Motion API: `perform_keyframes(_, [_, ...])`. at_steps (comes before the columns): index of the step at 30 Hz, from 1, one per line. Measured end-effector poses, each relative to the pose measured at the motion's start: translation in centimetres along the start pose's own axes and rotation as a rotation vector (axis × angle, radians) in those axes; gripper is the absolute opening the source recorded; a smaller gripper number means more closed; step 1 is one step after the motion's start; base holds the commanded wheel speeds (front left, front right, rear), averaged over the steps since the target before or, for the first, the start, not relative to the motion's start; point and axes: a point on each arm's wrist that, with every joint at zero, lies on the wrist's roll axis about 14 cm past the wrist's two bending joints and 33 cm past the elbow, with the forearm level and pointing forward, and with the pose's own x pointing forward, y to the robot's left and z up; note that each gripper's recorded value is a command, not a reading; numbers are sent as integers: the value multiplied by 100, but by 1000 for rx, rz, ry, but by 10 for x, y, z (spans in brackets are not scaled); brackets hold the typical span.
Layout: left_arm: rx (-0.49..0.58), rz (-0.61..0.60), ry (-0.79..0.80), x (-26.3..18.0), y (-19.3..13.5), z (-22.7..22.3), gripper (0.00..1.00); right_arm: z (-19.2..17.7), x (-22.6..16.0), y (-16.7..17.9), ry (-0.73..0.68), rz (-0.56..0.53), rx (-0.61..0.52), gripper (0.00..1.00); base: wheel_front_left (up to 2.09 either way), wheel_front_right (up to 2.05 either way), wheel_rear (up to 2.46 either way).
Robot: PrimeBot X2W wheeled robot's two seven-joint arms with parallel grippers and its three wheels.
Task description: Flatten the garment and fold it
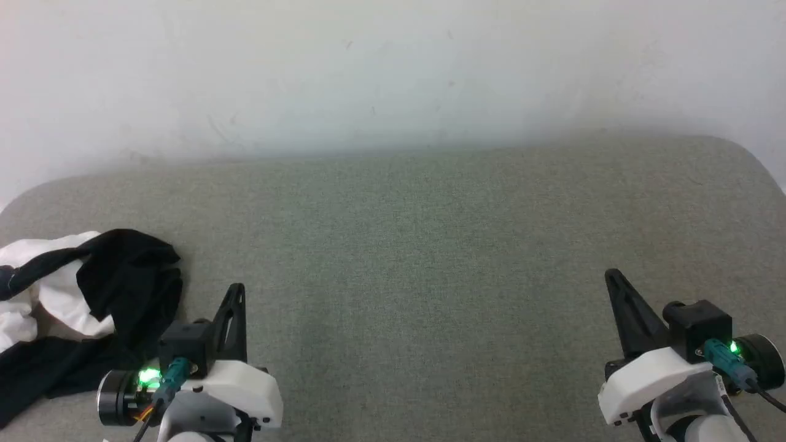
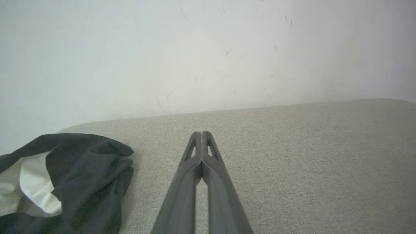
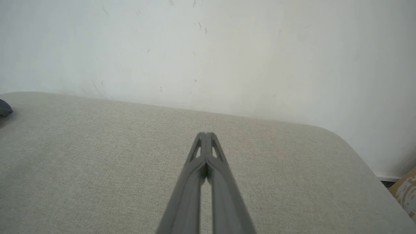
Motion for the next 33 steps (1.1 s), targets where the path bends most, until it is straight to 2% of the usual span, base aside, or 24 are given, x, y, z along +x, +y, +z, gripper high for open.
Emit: perform_keyframes(33, [0, 0, 0, 0, 0, 0, 0, 0, 0, 0, 0, 0, 0, 0, 0, 0, 0])
